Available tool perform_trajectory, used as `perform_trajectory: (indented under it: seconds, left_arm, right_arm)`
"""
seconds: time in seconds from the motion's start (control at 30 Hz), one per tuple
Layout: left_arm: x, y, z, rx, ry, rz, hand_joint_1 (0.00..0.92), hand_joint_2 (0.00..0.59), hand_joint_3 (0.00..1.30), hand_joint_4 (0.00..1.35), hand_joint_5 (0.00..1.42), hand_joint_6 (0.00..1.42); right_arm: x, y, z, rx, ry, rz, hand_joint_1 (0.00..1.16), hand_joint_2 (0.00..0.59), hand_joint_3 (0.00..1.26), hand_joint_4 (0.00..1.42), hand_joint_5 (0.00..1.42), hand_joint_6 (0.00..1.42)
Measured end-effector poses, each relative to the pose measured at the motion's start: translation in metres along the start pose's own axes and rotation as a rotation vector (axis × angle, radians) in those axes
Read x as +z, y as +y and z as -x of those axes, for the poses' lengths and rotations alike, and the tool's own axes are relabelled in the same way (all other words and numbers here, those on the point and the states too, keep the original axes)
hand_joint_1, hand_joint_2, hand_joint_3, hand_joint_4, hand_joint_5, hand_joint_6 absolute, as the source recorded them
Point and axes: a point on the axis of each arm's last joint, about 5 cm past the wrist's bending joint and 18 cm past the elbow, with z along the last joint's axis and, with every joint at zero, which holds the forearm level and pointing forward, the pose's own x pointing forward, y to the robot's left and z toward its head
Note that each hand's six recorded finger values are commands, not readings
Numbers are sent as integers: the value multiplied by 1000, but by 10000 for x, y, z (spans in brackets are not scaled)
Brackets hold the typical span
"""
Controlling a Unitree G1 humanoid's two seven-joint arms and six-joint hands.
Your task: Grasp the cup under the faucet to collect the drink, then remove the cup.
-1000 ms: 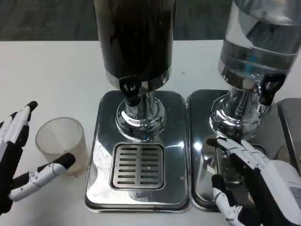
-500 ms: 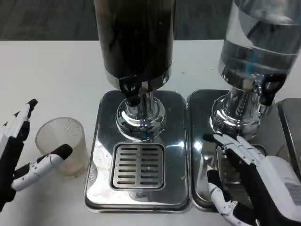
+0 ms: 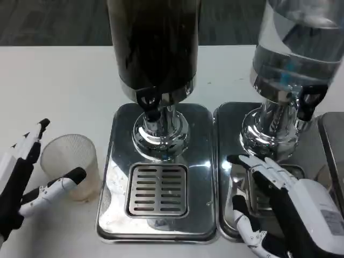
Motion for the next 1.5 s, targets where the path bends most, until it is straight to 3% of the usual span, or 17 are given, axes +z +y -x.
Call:
perform_trajectory:
  seconds: [0.13, 0.4, 0.83, 1.5]
  left_arm:
    - [-24, 13, 19, 0, 2, -11, 121, 21, 0, 0, 0, 5]
    - [-56, 34, 46, 9, 8, -25, 153, 26, 0, 0, 0, 29]
    - [-163, -32, 73, -20, 44, -12, 147, 24, 0, 0, 0, 46]
    - [-142, -93, -156, -26, 12, 10, 120, 38, 0, 0, 0, 65]
  right_arm:
    - [1, 1, -1, 0, -1, -4, 515, 542, 219, 151, 97, 117]
    - [12, 14, -4, 5, -5, -13, 511, 543, 219, 151, 97, 125]
    - [8, 21, -1, 7, -1, -24, 505, 543, 230, 156, 107, 128]
    - [3, 21, 12, 9, 7, -34, 501, 543, 232, 164, 108, 155]
